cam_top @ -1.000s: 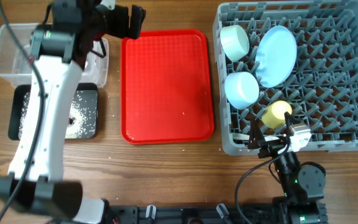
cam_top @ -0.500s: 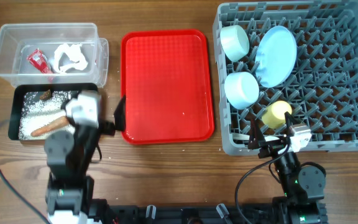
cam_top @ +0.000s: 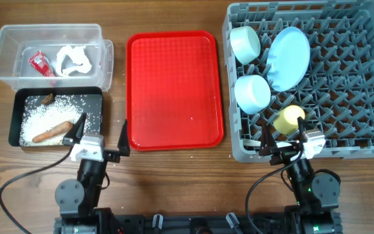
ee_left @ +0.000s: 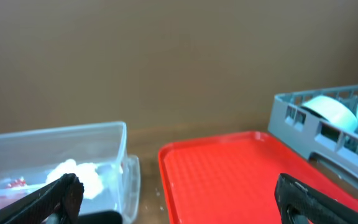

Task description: Sort waste into correct bins and load items into the dishwasher rack

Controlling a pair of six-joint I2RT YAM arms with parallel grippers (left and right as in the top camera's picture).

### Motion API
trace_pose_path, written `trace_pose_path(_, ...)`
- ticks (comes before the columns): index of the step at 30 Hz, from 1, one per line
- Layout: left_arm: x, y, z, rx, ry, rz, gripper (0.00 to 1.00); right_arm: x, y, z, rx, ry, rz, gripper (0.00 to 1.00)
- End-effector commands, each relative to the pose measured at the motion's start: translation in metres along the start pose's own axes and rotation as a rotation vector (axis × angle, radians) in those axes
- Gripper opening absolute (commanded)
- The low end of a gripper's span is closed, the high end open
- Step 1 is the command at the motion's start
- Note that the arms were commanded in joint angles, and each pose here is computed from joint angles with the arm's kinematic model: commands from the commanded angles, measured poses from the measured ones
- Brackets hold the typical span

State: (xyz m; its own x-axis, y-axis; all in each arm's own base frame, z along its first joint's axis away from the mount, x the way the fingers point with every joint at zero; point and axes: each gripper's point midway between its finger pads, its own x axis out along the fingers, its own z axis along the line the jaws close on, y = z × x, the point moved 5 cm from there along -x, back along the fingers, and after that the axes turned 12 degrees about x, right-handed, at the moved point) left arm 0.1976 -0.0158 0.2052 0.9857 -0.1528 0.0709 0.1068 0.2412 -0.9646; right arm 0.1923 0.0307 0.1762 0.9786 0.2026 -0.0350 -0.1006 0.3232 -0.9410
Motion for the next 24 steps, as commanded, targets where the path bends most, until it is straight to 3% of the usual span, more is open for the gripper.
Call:
trace_pose_path(1,-0.004,0.009,0.002,0.000,-0.035,-0.021,1.00,0.000,-0.001,-0.001,0.002,0.010,-0.012,1.00)
trace_pose_path(4,-0.004,0.013,-0.001,-0.003,-0.022,-0.009,1.00,0.000,-0.001,-0.001,0.002,0.010,-0.012,1.00)
trace_pose_path(8,-0.006,0.039,-0.011,-0.059,0.035,0.122,1.00,0.000,-0.001,-0.001,0.002,0.010,-0.012,1.00)
trace_pose_path(24,-0.006,0.039,-0.011,-0.057,0.035,0.119,1.00,0.000,-0.001,-0.001,0.002,0.010,-0.012,1.00)
